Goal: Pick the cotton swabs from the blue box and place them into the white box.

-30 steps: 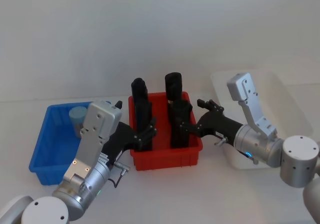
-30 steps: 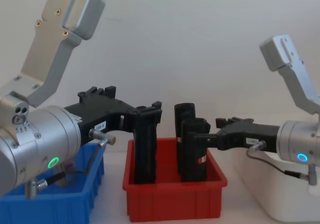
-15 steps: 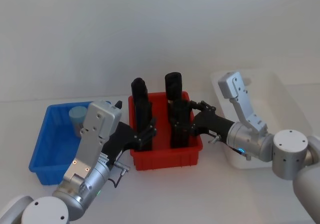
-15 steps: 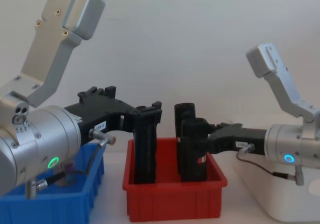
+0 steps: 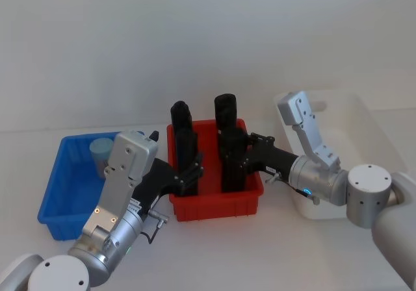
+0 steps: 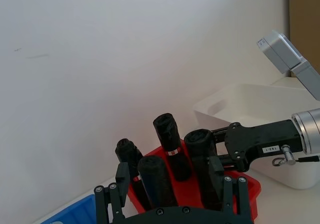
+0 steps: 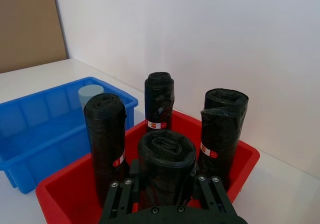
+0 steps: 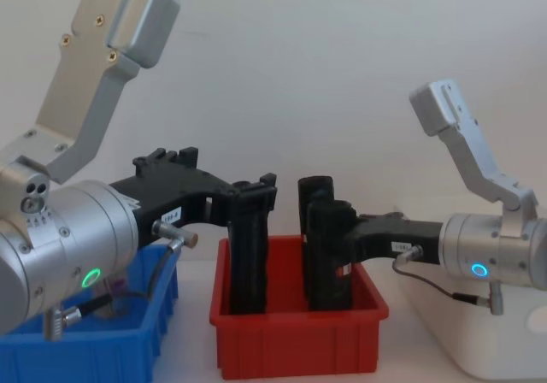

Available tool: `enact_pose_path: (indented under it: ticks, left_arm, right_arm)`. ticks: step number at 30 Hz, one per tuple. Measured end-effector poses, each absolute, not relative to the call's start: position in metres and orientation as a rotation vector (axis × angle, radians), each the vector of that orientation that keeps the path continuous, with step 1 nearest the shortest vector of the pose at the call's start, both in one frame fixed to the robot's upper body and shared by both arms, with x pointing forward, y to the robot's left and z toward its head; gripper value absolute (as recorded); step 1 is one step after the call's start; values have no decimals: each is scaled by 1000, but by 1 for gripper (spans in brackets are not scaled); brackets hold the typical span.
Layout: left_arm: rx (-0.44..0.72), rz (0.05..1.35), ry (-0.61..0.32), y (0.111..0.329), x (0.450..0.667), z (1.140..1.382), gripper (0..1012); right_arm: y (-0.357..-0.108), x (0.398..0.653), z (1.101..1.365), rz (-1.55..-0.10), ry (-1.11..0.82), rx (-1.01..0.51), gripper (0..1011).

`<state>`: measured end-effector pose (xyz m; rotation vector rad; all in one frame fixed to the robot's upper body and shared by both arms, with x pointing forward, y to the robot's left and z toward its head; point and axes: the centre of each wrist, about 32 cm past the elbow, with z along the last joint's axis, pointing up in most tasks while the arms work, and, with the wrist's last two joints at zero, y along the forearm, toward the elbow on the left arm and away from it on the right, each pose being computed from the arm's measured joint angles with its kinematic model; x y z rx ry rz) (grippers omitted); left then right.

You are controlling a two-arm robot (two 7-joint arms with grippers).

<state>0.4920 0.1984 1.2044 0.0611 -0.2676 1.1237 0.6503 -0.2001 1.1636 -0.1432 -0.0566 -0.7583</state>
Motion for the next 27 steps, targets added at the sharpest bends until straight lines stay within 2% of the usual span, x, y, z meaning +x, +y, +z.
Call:
enact_pose_path:
  ticks: [15, 27]
  left_arm:
    - [61, 1124, -268, 198, 492, 1204, 1004]
    - [61, 1124, -268, 198, 492, 1204, 1004]
  right_arm:
    - [-197, 653, 1167, -771, -71, -106, 462]
    - [-200, 637, 1191, -818, -134, 4, 394]
